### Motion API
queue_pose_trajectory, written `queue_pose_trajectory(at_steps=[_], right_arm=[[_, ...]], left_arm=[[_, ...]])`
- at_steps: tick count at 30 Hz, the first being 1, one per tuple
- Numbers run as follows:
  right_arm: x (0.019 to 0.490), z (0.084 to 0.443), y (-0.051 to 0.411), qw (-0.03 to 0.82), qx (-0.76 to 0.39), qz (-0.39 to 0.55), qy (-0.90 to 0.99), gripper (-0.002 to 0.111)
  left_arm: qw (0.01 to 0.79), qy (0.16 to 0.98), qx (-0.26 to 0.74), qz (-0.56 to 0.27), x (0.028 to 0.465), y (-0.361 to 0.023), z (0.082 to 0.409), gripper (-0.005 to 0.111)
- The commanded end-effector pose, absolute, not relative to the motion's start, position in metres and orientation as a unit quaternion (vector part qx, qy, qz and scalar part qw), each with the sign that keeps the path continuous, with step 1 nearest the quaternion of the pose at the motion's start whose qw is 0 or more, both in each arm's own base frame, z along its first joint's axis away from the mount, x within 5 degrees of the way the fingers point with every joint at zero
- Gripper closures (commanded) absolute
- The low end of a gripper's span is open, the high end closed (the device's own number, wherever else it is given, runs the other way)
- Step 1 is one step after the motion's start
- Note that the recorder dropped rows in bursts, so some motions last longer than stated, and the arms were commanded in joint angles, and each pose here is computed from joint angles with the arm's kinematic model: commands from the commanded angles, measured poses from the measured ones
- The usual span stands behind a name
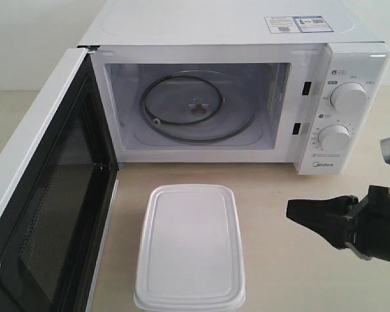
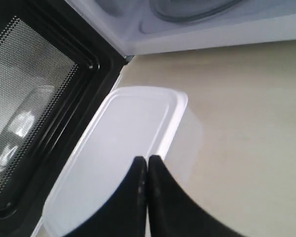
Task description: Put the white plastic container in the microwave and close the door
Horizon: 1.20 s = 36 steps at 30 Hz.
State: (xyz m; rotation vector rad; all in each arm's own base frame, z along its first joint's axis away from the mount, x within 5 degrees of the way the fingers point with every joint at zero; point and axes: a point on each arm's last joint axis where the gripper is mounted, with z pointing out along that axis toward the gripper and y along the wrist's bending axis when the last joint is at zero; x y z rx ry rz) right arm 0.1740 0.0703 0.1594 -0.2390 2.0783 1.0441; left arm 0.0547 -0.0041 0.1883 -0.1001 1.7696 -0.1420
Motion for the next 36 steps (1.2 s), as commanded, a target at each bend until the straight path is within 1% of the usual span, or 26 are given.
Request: queue_pose_trajectory(at_steps=[1, 4, 7, 13, 15, 19, 26, 30, 33, 36], right_arm=[[0.163, 0.159, 0.075, 0.332, -0.089, 0.461, 0.818, 0.109], [0.166, 0.151, 0.075, 0.294, -0.058, 0.466, 0.833, 0.109], [0.181, 0.142, 0.076, 0.255, -0.052, 0.473, 0.841, 0.109], [0.211, 0.129, 0.084, 0.211, -0.059, 0.543, 0.810, 0.109], [0.219, 0.124, 0.086, 0.184, -0.062, 0.566, 0.801, 0.109], [0.232, 0.111, 0.087, 0.139, -0.045, 0.572, 0.807, 0.109], [0.235, 0.117, 0.087, 0.145, -0.047, 0.570, 0.808, 0.109], [0.231, 0.116, 0.081, 0.121, -0.047, 0.505, 0.853, 0.109], [0.229, 0.125, 0.078, 0.126, -0.038, 0.471, 0.872, 0.109], [0.227, 0.136, 0.077, 0.126, -0.031, 0.471, 0.873, 0.109]], left_arm=[[0.628, 0.774, -0.045, -0.066, 0.054, -0.004, 0.187, 0.102], [0.628, 0.774, -0.045, -0.066, 0.054, -0.004, 0.187, 0.102], [0.628, 0.774, -0.045, -0.066, 0.054, -0.004, 0.187, 0.102], [0.628, 0.774, -0.045, -0.066, 0.054, -0.004, 0.187, 0.102], [0.628, 0.774, -0.045, -0.066, 0.054, -0.004, 0.187, 0.102], [0.628, 0.774, -0.045, -0.066, 0.054, -0.004, 0.187, 0.102], [0.628, 0.774, -0.045, -0.066, 0.054, -0.004, 0.187, 0.102], [0.628, 0.774, -0.045, -0.066, 0.054, -0.004, 0.187, 0.102], [0.628, 0.774, -0.045, -0.066, 0.054, -0.004, 0.187, 0.102], [0.628, 0.774, -0.045, -0.066, 0.054, -0.004, 0.187, 0.102]])
